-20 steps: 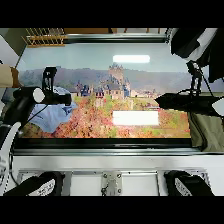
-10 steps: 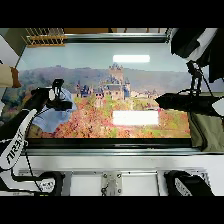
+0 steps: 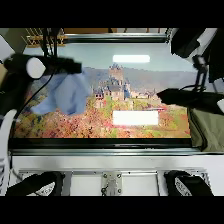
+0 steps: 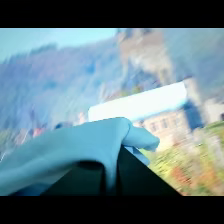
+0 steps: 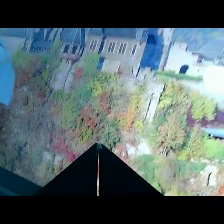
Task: Fold the clothes and pants, and hang the long-sleeved shirts on hangers.
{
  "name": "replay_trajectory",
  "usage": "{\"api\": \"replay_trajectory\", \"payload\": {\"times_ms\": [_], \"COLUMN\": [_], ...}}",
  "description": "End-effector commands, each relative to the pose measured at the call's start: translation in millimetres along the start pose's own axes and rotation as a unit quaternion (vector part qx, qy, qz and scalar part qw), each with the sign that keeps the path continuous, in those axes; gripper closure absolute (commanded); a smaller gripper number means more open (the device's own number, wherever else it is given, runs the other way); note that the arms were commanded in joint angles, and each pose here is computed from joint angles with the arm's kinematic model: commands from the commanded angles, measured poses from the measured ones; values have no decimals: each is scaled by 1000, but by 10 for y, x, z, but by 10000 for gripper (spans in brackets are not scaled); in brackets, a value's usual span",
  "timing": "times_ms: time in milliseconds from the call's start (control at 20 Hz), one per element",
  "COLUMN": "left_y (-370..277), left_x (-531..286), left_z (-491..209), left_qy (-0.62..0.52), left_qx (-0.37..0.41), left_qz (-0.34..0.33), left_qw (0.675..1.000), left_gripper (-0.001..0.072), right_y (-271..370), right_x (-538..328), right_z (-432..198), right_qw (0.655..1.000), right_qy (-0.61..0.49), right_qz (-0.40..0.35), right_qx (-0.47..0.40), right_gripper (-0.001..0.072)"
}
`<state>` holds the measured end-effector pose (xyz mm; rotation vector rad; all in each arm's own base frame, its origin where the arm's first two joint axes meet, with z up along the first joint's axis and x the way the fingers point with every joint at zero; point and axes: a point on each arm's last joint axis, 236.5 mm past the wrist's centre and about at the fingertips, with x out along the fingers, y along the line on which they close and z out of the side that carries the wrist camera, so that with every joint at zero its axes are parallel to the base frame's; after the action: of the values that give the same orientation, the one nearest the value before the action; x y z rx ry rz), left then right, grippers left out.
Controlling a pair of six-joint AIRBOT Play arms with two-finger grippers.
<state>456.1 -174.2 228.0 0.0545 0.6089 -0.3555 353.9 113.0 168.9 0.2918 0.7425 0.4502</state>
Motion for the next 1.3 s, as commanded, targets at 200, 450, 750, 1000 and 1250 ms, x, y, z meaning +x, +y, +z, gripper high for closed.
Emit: {"api": "replay_trajectory", "payload": {"times_ms": [200,450,750,1000,1250], "left_y": [-1321,-558,659,572,111], "left_x": [-1253,-546,118,159,422], "left_z": [398,-672,-2031,-3137,-3525], "left_qy": [-80,107,265,334,314], "left_qx": [90,49,-191,-411,-437], "left_qz": [-141,-61,29,-29,-54], "left_qw": [983,991,945,848,841], "left_gripper": [700,699,19,19,19], "right_y": [-317,-301,-334,-328,-337], "right_x": [-979,-1209,-1092,-1066,-1001], "right_z": [991,995,874,823,745], "right_qw": [982,977,983,986,989], "right_qy": [-166,-185,-152,-141,-120], "right_qz": [-88,-103,-96,-93,-86], "right_qx": [-24,-28,-21,-20,-15], "right_gripper": [695,695,695,695,695]}}
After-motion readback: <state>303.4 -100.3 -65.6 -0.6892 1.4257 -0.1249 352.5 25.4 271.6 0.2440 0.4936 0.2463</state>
